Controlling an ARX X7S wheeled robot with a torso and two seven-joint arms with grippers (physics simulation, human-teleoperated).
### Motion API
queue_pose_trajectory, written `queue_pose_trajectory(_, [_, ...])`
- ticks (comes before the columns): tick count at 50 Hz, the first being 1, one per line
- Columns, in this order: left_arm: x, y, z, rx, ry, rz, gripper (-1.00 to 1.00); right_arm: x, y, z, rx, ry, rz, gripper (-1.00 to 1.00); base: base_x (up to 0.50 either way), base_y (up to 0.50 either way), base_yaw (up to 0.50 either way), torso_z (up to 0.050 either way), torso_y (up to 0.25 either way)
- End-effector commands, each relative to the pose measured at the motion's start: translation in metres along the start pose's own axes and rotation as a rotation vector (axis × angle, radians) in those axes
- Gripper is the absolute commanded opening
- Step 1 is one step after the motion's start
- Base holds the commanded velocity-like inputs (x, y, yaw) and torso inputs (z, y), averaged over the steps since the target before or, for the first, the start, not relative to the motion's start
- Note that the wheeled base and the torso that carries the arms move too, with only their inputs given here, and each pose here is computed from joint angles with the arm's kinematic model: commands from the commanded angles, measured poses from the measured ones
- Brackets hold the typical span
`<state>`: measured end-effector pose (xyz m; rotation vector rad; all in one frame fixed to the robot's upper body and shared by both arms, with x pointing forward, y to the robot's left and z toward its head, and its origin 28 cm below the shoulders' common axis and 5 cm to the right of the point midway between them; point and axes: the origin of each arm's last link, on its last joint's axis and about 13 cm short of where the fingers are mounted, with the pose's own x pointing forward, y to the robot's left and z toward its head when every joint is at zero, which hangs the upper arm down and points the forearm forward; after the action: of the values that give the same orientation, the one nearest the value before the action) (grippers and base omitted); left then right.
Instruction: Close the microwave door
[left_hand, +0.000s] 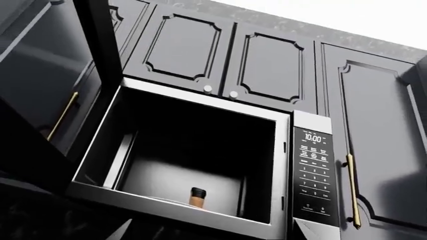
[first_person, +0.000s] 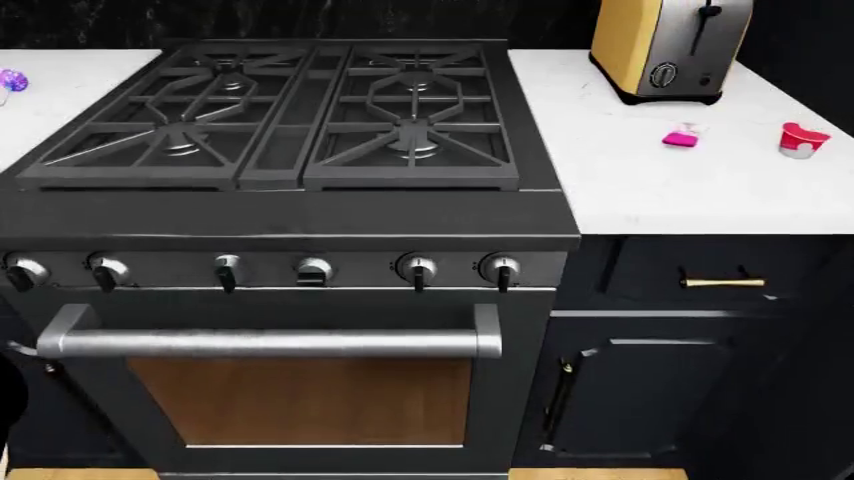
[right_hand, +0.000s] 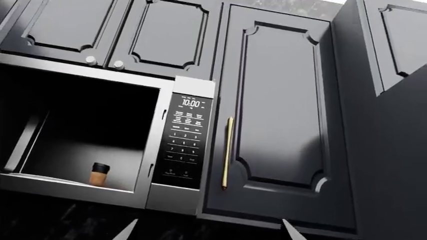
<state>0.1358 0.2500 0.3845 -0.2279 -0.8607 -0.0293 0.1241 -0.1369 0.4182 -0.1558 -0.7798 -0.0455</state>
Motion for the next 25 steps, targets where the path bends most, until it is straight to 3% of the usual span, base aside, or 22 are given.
queue_pose_trajectory(1, [-0.0022, 0.0011, 0.0161, -0.012, -0.042, -0.004, 1.00, -0.0003, -0.0026, 0.0153, -0.011, -0.039, -0.015, 1.00, -0.46, 0.00, 0.00, 0.000, 0.000])
queue_pose_trajectory(5, [-0.0024, 0.0011, 0.0170, -0.015, -0.045, -0.005, 1.00, -0.0001, -0.0020, 0.0151, -0.020, -0.031, -0.014, 1.00, -0.50, 0.08, 0.00, 0.000, 0.000])
queue_pose_trajectory(13, [-0.0032, 0.0006, 0.0181, -0.019, -0.049, -0.010, 1.00, -0.0009, -0.0016, 0.0169, -0.041, -0.052, -0.007, 1.00, -0.33, 0.49, 0.00, 0.000, 0.000])
queue_pose_trajectory(25, [-0.0049, -0.0001, 0.0217, -0.031, -0.058, -0.017, 1.00, -0.0031, -0.0023, 0.0209, -0.060, -0.091, -0.010, 1.00, -0.05, 0.50, 0.00, 0.000, 0.000])
